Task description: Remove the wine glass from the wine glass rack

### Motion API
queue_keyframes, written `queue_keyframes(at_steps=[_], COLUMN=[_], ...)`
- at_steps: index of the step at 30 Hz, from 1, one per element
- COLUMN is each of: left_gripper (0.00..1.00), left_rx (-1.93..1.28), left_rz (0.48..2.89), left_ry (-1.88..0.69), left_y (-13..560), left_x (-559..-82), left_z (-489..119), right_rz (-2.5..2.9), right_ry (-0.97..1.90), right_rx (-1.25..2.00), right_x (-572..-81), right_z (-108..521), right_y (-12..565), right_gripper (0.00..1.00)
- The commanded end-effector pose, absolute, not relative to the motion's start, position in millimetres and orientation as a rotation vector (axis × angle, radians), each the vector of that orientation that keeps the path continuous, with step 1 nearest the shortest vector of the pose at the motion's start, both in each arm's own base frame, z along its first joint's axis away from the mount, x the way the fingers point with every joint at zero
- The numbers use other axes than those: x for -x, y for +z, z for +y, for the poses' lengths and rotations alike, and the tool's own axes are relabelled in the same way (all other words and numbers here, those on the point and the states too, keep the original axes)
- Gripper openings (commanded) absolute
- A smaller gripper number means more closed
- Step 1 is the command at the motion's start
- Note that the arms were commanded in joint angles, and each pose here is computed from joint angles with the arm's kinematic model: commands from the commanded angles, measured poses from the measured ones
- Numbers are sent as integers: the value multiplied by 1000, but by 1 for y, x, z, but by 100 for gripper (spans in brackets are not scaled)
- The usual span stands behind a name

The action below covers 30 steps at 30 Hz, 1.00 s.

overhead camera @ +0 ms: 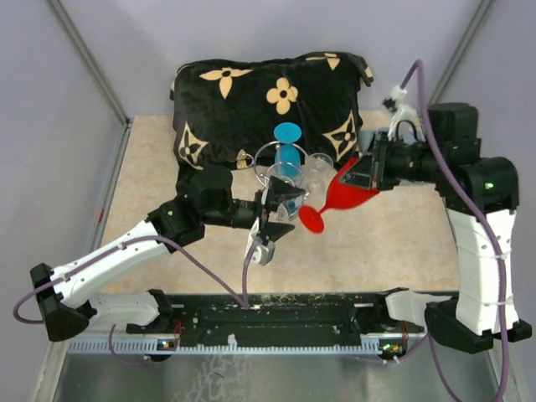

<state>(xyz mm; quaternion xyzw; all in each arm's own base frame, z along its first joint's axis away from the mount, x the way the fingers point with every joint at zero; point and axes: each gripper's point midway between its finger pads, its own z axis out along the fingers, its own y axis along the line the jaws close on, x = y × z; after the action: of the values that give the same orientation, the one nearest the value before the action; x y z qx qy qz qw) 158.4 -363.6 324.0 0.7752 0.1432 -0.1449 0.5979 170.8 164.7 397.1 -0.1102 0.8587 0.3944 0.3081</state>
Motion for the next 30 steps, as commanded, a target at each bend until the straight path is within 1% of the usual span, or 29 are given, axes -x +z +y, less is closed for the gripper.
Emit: queue_keyframes(at_steps=[1,3,6,8,11,12,16,19,25,30], left_gripper=[100,100,100,100,100,100,100,100,100,100], left_rx=[-1487,-1389,-1238,-1178,-1032,-973,-692,-547,-381,-316], left_rz=[467,561,774,901,1053,1103,1350,1460,1607,1653], left_ry=[-403,-431,-466,-513,-551,-562,-649,-665,-712,-738], left_y=[427,452,469,469,475,478,482,468,429,415], left_x=[-172,-182,-208,-223,-251,-262,-321,-347,-356,-354], left_z=[-369,-368,-362,-354,-335,-327,-280,-244,-207,-194], right_rz=[2035,1975,1951,1933,1896,1913,1988,2015,2095,2106], right_ry=[765,595,303,148,23,-13,-101,-108,-99,-133], right_rx=[224,124,-46,-143,-234,-256,-335,-373,-409,-439], right_x=[-195,-215,-248,-266,-293,-301,-320,-326,-335,-347], right_z=[135,111,67,43,24,19,-4,-13,-9,-13], right_y=[467,486,486,479,462,448,390,356,283,244], right_gripper=[0,0,0,0,0,0,0,0,0,0])
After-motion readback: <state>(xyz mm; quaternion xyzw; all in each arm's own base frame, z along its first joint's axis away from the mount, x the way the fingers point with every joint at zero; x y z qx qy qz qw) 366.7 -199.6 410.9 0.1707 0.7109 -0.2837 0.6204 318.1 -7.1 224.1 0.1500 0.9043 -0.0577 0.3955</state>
